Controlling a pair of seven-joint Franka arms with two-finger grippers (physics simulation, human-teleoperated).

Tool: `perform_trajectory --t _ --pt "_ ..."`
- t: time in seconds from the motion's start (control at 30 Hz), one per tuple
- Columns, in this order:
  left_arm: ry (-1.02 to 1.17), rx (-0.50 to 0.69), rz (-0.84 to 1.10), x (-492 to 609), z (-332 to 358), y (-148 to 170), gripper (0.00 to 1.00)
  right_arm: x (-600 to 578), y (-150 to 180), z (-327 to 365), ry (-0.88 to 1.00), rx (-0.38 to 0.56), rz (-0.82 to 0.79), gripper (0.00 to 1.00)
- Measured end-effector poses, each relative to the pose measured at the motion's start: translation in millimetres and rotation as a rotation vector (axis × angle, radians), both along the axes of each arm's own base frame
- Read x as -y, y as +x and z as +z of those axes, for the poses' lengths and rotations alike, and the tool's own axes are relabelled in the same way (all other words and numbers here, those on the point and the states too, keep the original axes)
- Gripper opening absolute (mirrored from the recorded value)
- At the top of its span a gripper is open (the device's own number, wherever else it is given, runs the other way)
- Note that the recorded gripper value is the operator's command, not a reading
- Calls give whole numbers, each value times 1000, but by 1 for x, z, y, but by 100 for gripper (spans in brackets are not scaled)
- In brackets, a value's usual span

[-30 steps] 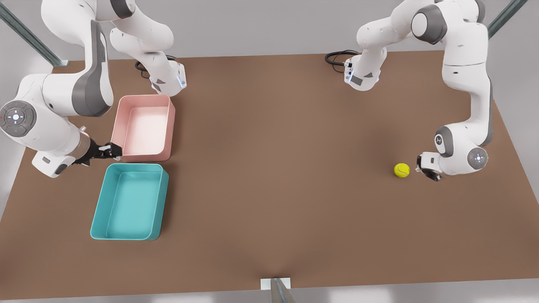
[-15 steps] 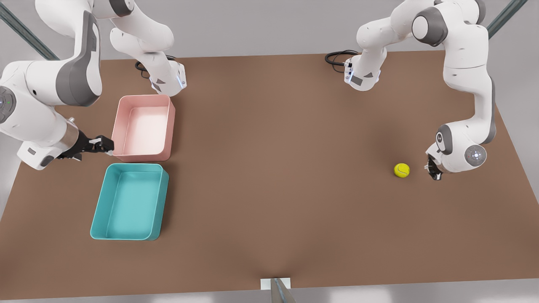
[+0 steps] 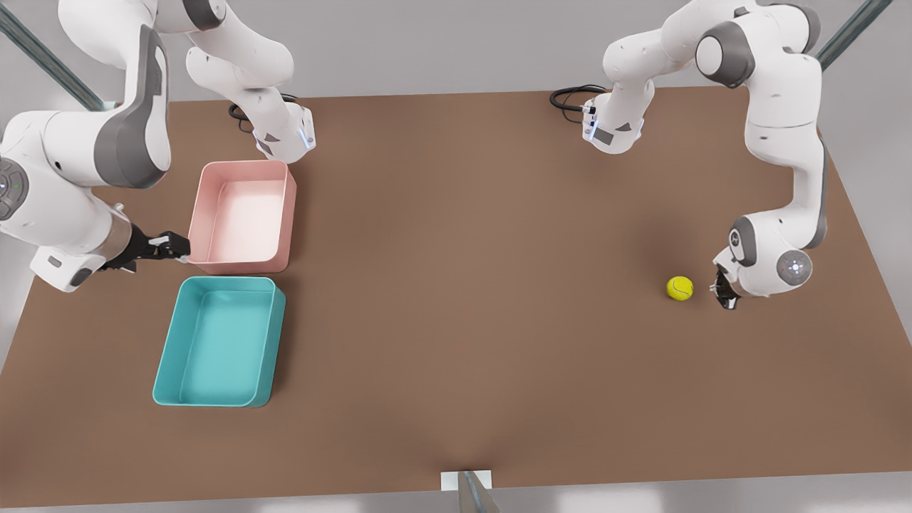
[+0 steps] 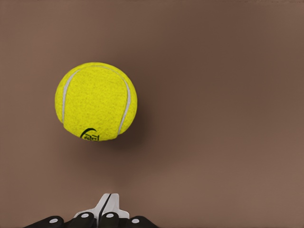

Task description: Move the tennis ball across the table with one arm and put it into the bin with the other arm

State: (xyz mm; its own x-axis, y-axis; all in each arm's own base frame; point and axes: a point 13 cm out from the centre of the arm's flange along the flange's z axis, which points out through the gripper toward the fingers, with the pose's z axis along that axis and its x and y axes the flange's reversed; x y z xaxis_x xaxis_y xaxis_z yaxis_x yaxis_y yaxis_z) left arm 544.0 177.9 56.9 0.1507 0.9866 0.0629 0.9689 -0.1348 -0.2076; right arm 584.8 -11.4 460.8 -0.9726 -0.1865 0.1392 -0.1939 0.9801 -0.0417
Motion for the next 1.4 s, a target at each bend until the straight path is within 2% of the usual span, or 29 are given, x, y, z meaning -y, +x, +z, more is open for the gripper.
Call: perform_trajectory --t 0.43,0.57,0.63,0.7,0.73,0.83,0.9,0.93,0.97,1.0,1.07,1.17,1.27,1.4 --pt "5 -25 50 -4 -13 -10 21 -8 -4 -7 2 -34 40 100" --pt "10 -31 19 26 -14 -3 21 -8 -4 -8 2 -37 45 100" --pt "-14 -15 -22 94 -13 13 21 -8 -4 -8 3 -38 48 100" --pt "-119 80 -43 229 32 62 21 -8 -4 -9 3 -40 50 100" --pt "-168 107 14 263 58 80 21 -8 -4 -9 3 -41 51 100" --pt "-200 87 262 247 84 91 21 -8 -4 -11 3 -45 53 100" --pt "-191 138 430 213 141 119 21 -7 -4 -12 3 -47 55 100" --pt "-182 190 488 207 196 141 100 -7 -4 -12 3 -47 56 100" --pt "-159 217 527 207 250 151 100 -7 -4 -13 3 -48 56 100" --pt "-121 221 590 196 294 145 100 -8 -4 -13 4 -49 57 100" --pt "-83 204 806 152 365 112 100 -11 -3 -18 4 -57 65 100" --pt "-13 96 1008 130 382 73 100 -13 2 -31 0 -78 68 100" --pt "46 38 1132 143 384 58 100 -24 6 -51 2 -109 86 100" --pt "112 -9 1264 158 382 45 100 -120 22 -90 -10 -135 228 100"
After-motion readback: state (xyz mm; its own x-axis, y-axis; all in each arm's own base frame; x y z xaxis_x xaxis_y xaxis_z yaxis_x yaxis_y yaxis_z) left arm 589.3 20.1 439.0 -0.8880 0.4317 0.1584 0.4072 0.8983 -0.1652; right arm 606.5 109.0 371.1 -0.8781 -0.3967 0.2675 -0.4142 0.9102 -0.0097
